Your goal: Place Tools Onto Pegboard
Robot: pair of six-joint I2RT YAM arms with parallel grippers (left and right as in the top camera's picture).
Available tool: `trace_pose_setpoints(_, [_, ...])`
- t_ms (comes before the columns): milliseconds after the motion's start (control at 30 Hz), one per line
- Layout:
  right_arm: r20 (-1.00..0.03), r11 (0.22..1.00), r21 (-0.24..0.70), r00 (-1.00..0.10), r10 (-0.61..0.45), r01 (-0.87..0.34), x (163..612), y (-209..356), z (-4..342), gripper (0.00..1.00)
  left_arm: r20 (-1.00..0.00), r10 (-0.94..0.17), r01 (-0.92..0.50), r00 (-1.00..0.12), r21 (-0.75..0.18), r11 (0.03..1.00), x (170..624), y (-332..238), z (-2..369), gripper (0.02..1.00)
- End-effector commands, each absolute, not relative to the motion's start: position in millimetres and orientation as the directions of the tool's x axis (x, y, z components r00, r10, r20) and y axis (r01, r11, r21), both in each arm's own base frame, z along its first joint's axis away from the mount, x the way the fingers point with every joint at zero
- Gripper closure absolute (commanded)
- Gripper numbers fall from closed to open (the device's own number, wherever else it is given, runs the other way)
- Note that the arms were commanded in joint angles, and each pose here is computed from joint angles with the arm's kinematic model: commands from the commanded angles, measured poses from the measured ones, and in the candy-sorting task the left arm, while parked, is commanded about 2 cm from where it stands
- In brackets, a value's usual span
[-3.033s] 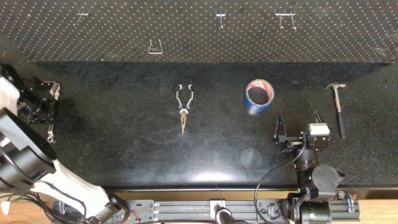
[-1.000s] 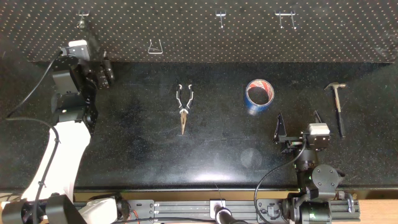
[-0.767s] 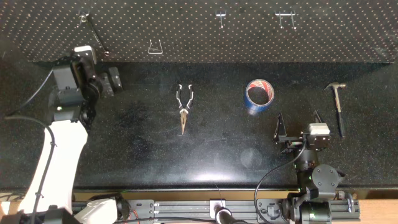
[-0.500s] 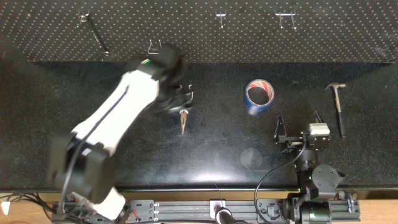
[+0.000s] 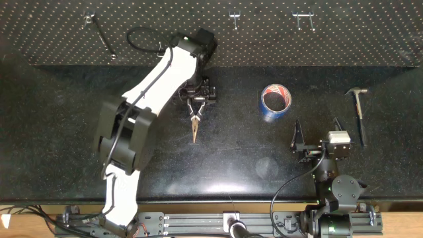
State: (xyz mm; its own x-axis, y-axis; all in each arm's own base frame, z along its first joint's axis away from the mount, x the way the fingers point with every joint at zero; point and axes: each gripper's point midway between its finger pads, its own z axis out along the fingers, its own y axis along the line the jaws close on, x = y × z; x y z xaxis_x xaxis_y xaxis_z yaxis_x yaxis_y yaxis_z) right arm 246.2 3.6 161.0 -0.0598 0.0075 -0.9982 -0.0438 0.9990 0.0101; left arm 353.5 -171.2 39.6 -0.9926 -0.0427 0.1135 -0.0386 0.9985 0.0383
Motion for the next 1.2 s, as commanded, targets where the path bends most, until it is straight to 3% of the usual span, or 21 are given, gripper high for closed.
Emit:
trace_pose_setpoints(33, [-0.998,0.999,0.008,-0.059,0.005,-0.038,246,2,160,0.025,0.103,-0.019,-0.015,-0.994,0.037,0.999,362,-172,32,0.023])
trace_pose_setpoints(167, [-0.998,0.999,0.007,-0.059,0.005,-0.038,246,2,160,0.027,0.118,-0.028,-0.033,-0.993,-0.035,0.999,364,-187,23,0.023])
trace_pose_setpoints(800, [-0.998,0.999,0.007,-0.059,0.005,-0.038,246,2,160,0.027,0.177,-0.153,-0.153,-0.972,0.010,0.988,345,-180,3,0.023])
trace_pose_setpoints(1033, [-0.998,0.999,0.007,-0.059,0.005,-0.038,246,2,160,0.027,0.162,-0.151,-0.153,-0.975,0.005,0.988,349,-181,2,0.261])
trace_pose_setpoints(1200, [-0.998,0.999,0.007,-0.059,0.005,-0.038,246,2,160,0.027,0.150,-0.151,-0.150,-0.977,0.015,0.989,351,-178,1,0.603])
